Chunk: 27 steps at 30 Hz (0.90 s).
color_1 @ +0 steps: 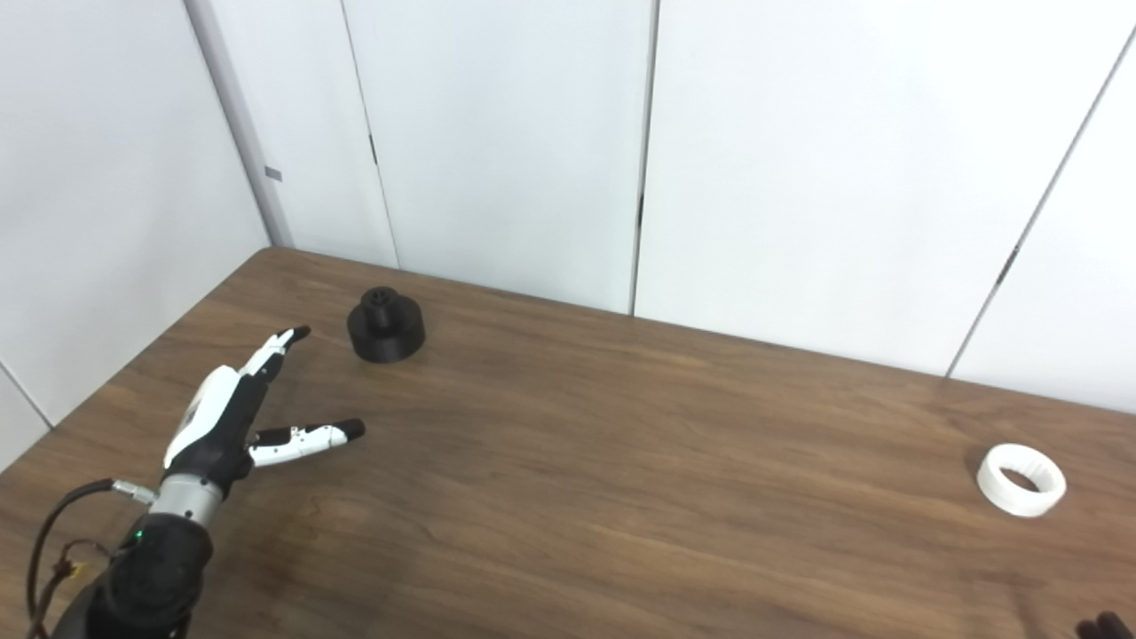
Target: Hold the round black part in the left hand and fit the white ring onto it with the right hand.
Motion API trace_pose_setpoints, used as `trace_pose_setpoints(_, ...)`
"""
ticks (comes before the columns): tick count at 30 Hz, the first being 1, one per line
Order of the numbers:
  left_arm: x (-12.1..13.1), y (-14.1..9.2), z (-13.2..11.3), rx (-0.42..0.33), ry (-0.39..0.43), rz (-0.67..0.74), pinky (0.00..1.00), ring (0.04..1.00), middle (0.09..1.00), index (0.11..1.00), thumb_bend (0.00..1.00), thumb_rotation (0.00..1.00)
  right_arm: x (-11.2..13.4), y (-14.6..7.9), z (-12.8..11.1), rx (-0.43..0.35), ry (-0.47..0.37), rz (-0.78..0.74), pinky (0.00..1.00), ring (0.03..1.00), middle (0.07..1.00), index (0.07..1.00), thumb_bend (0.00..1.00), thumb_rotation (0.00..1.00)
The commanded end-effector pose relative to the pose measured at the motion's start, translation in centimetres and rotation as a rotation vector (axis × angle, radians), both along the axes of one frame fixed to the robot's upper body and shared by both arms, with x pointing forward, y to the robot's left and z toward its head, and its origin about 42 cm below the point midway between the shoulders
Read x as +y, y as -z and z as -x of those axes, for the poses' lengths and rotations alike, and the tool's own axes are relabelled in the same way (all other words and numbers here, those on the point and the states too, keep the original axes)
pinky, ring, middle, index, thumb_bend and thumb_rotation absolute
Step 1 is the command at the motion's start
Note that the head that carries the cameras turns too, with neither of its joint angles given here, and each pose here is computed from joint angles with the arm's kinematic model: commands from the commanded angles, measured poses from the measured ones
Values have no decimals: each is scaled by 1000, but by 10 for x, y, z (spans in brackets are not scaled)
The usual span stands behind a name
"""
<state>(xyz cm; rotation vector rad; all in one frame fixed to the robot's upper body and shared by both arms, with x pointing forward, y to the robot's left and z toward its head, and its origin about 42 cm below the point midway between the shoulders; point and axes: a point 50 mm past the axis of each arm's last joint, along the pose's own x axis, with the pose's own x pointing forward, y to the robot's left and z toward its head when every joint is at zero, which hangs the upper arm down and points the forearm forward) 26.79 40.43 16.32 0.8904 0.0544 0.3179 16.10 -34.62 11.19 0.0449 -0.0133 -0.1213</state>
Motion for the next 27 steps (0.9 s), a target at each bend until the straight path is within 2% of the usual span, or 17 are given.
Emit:
trace_pose_setpoints(1,12,-21,-16,-80,-7,-116,1000,1000,1000,943,1000,511,1,-13,-5,-66,-15,10,1000,977,960,952,604,1000)
trace_pose_setpoints(5,21,-18,-33,-59,-26,-192,1000,1000,1000,935,1000,550,1,-13,-5,-57,-15,10,1000,983,958,949,622,1000)
trace_pose_setpoints(12,32,-19,-66,-45,-55,-236,1000,1000,1000,911,1000,570,0,-14,-3,-45,-26,23,1000,985,967,962,623,1000)
trace_pose_setpoints(19,28,-26,-102,10,-90,-325,1000,1000,1000,896,1000,585,2,-16,-1,-36,-34,28,1000,976,959,955,626,1000)
trace_pose_setpoints(27,19,-31,-136,41,-89,-267,1000,1000,1000,886,1000,606,4,-17,-3,-35,-44,27,1000,998,964,959,652,1000)
